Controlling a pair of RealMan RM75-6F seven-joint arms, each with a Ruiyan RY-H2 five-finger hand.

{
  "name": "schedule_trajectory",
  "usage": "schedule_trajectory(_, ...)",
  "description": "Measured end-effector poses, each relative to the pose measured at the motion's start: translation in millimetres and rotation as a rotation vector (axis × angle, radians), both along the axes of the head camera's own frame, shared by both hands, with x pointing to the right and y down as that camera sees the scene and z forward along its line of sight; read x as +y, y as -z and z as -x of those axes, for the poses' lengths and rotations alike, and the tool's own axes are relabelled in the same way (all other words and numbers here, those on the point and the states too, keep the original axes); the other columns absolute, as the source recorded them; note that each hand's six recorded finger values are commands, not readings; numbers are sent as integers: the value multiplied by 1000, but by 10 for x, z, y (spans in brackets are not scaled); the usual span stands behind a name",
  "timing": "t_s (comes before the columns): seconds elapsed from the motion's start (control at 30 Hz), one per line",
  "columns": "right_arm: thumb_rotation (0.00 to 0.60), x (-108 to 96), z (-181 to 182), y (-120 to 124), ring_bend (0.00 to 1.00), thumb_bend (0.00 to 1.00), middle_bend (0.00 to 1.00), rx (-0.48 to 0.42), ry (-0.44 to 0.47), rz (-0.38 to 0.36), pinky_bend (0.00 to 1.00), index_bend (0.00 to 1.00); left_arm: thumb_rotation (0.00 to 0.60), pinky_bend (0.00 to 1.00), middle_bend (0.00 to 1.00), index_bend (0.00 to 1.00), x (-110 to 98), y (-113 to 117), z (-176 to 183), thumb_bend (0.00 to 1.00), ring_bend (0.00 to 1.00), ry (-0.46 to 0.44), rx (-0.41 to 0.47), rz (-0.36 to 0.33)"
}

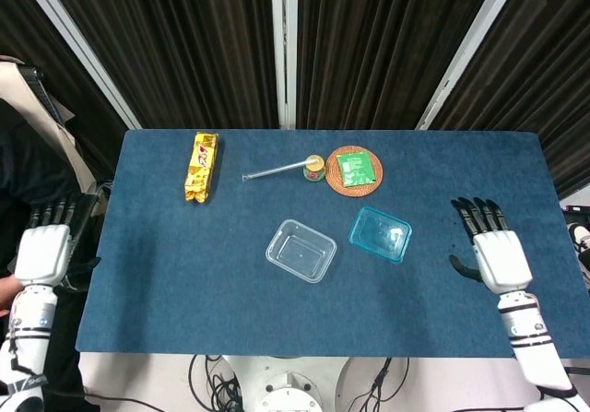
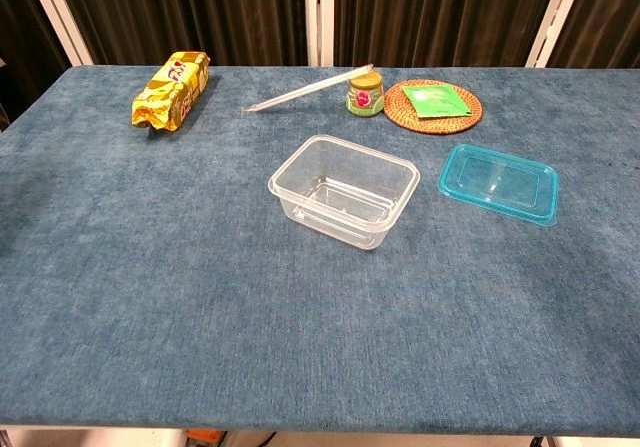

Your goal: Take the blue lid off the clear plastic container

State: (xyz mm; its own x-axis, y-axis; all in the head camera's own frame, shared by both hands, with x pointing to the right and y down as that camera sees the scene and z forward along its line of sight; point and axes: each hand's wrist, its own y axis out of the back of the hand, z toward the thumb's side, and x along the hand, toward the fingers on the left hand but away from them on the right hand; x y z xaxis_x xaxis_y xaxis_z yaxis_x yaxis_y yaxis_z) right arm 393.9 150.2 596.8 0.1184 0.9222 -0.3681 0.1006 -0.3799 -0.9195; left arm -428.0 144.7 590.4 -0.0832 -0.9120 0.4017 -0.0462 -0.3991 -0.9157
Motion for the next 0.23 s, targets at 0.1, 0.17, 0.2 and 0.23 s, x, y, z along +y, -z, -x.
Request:
schedule_trajectory(0.1,600,163,-110,106,0,168,56,-6,-40,-13,0,0,600,17,0,73,177,105,43,50,0,-5,-9,-15)
schedule_trajectory(0.17,600,261,-134,143,0,170,49,-15,-44,-12,0,0,600,15,0,73,308,163,43,50,0,-11,-10,-21)
schedule_trajectory(0.2,600,303,-142,156,0,171,49,-19,-47,-11,0,0,600,15,0,73,363,183,37,50,0,-14,-11,-22)
schedule_trajectory(0.23,600,356,-151,173,0,171,49,-24,-51,-10,0,0,600,14,0,73,418,202,27,50,0,-17,-12,-23)
